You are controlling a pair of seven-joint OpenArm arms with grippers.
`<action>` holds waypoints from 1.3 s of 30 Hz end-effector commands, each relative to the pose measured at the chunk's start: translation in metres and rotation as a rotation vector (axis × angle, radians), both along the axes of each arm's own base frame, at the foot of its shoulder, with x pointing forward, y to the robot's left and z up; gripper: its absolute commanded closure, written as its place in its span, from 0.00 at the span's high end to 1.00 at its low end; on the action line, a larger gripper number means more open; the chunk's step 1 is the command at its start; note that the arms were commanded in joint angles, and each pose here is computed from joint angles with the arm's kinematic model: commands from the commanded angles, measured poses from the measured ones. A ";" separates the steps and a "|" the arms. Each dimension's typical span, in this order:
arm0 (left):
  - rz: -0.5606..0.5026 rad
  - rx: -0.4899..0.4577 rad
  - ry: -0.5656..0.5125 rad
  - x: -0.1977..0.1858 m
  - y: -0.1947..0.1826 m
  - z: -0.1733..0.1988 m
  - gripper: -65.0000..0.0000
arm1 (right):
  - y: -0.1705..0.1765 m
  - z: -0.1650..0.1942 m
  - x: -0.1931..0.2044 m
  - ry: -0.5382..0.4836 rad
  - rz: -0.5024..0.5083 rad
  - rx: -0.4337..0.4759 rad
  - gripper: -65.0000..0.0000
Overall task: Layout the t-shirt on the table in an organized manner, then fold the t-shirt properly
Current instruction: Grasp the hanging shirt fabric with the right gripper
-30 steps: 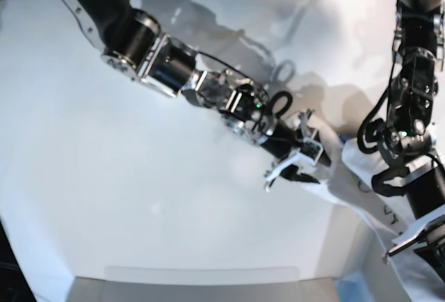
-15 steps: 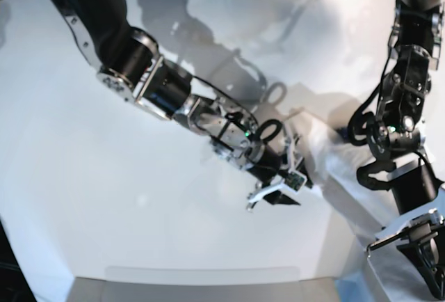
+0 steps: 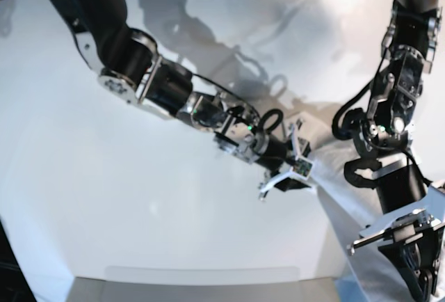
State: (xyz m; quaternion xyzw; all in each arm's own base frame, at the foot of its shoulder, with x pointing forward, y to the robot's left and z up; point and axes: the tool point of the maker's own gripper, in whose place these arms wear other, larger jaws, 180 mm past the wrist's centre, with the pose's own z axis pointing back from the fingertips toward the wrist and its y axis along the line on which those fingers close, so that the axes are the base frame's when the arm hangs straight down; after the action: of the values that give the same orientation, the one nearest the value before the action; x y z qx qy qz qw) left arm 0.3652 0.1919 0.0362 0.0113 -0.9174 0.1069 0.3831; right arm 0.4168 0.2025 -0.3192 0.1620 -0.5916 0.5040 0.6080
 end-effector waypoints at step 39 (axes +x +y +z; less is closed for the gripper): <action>0.432 0.205 0.227 -0.113 0.118 -0.120 0.08 | 0.016 -0.011 -0.038 0.078 -0.009 0.143 0.00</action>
State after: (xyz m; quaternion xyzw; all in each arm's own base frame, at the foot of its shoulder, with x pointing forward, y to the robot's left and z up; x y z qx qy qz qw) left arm 0.2569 0.3137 -0.1068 0.2465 -0.8293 0.1146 0.4882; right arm 0.3696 0.2111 -0.3523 0.2175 -0.5779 0.4595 0.6385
